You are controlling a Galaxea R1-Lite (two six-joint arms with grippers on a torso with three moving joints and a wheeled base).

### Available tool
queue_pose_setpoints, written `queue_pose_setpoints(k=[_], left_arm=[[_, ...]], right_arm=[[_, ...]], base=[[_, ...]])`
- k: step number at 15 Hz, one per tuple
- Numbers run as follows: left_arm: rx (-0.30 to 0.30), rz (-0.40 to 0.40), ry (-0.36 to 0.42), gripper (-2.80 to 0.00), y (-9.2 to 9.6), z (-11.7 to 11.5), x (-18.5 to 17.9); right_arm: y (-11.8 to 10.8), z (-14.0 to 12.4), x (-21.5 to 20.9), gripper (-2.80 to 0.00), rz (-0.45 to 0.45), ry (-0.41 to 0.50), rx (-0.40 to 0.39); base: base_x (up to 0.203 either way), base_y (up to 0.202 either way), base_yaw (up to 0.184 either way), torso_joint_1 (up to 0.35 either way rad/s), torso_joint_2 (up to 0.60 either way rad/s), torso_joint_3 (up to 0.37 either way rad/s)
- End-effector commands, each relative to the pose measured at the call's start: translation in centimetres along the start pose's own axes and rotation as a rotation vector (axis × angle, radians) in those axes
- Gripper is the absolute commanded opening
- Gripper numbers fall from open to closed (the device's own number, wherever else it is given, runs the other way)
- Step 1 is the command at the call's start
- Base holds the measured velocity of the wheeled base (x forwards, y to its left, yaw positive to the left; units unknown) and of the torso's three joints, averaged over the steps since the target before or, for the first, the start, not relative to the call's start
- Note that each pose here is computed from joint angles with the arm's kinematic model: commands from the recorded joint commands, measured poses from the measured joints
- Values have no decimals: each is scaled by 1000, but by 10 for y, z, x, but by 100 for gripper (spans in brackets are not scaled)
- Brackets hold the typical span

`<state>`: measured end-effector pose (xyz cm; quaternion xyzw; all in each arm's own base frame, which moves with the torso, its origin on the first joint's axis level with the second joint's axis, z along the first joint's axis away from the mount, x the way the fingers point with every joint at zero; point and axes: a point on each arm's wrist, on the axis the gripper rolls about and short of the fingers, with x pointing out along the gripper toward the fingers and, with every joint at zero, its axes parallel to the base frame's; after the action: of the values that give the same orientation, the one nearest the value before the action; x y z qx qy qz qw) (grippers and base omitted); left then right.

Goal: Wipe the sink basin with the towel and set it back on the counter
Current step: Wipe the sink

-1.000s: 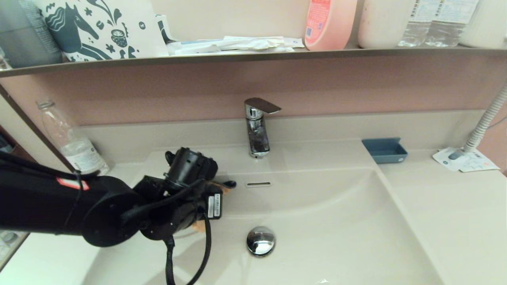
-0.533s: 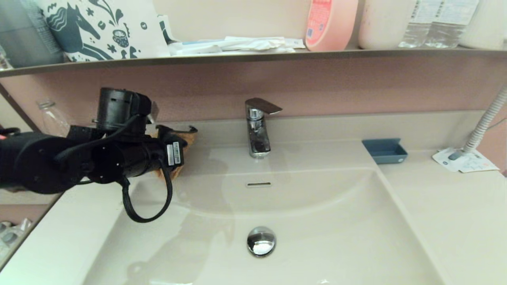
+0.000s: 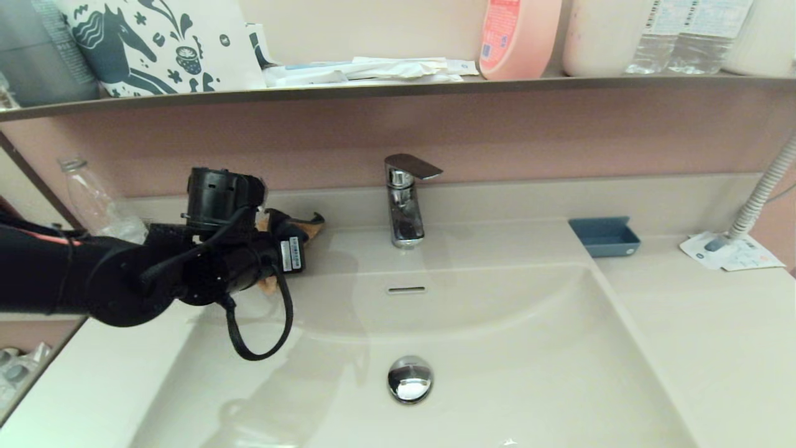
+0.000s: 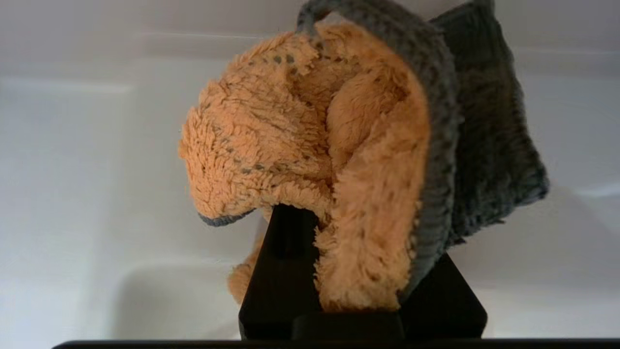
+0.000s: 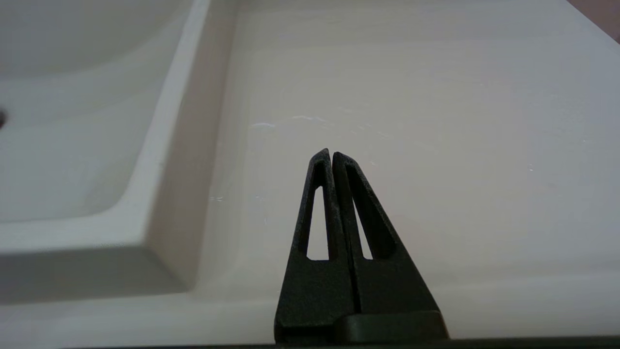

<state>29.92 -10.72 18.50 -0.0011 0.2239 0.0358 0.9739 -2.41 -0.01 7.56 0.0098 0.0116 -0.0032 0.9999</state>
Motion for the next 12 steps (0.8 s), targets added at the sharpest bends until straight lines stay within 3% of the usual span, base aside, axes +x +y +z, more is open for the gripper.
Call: queue_pose_setpoints(k=[1, 3, 6, 9, 12], left_arm=[[34, -14, 44, -280, -11, -10, 11], [74, -6, 124, -280, -15, -7, 14], [33, -38, 172, -280, -24, 5, 21], [58, -86, 202, -280, -50, -9, 21], [59, -101, 177, -280, -79, -10, 20]], right_arm=[[0, 0, 0, -280, 0, 2, 0], [0, 0, 0, -280, 0, 1, 0], [0, 0, 0, -280, 0, 1, 0], [0, 0, 0, -280, 0, 1, 0], [0, 0, 0, -280, 0, 1, 0]], base=[[0, 0, 0, 0, 0, 0], [0, 0, 0, 0, 0, 0], [0, 0, 0, 0, 0, 0], [0, 0, 0, 0, 0, 0], [0, 0, 0, 0, 0, 0]])
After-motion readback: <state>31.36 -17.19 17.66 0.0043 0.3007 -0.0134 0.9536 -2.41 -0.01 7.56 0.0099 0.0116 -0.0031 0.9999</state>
